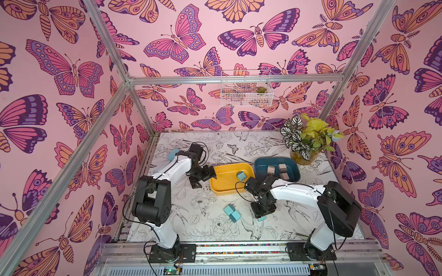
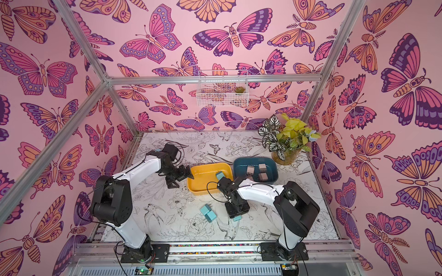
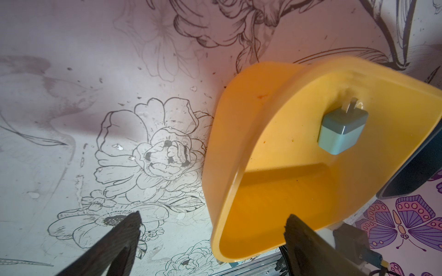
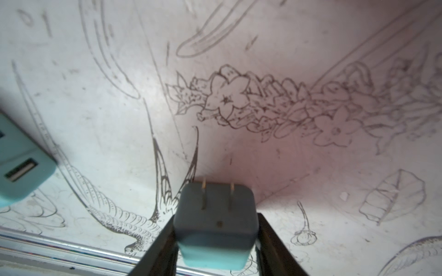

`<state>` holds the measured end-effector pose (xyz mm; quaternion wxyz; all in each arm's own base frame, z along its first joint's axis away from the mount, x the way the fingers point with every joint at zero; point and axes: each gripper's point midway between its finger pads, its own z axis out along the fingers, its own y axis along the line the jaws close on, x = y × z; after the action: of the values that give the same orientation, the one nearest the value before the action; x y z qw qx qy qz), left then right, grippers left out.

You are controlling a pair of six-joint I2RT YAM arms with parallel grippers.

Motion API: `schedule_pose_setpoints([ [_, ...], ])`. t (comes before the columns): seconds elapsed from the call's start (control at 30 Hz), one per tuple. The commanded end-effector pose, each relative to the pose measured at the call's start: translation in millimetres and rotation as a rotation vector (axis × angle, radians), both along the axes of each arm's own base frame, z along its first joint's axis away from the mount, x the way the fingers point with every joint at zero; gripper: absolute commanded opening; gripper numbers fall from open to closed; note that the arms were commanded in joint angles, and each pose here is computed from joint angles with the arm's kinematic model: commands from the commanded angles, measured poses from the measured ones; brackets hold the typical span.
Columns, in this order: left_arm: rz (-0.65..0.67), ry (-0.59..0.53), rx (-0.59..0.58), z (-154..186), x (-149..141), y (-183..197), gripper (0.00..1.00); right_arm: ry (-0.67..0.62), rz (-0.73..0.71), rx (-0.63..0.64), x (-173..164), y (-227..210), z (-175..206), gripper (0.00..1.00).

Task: Place the plugs by color into the storage box
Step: Pick up the plug from the center of the board.

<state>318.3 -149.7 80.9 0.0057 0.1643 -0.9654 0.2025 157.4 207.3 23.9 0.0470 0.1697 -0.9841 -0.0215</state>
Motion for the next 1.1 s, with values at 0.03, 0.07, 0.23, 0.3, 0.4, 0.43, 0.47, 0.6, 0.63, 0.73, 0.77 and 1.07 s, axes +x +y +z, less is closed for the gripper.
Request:
schedule_pose_setpoints([
  [0.03,-0.002,-0.028,-0.007,7,7,0,0.95,-0.016,0.01,-0.02,0,-4,13,0.48],
  [0.07,-0.002,-0.027,-0.007,7,7,0,0.95,-0.014,0.012,-0.019,0,-3,14,0.47],
  [0.23,-0.003,-0.022,-0.005,5,6,0,0.95,-0.012,0.016,-0.021,0,-3,13,0.48],
  [0.3,-0.006,-0.02,-0.005,4,5,0,0.95,-0.007,0.018,-0.026,0,-3,10,0.52],
  [0.4,-0.01,-0.023,-0.006,5,5,1,0.95,-0.001,0.021,-0.032,0,-3,3,0.61],
  [0.43,-0.011,-0.023,-0.005,5,4,1,0.95,0.0,0.022,-0.035,0,-4,0,0.62],
  [0.47,-0.014,-0.022,-0.005,5,4,1,0.95,0.003,0.025,-0.036,-1,-4,-3,0.62],
  [0.6,-0.017,-0.025,-0.003,5,2,2,0.95,0.012,0.03,-0.044,-2,-5,-12,0.58],
  [0.63,-0.02,-0.026,-0.003,5,2,2,0.95,0.012,0.028,-0.042,-2,-5,-13,0.55],
  [0.73,-0.021,-0.028,-0.004,5,2,2,0.95,0.012,0.02,-0.04,-3,-6,-14,0.5],
  [0.77,-0.022,-0.024,-0.004,4,1,2,0.94,0.012,0.015,-0.039,-4,-7,-14,0.48],
  [1.07,-0.016,-0.022,-0.008,5,3,1,0.94,-0.002,-0.001,-0.043,-9,-16,-8,0.41],
])
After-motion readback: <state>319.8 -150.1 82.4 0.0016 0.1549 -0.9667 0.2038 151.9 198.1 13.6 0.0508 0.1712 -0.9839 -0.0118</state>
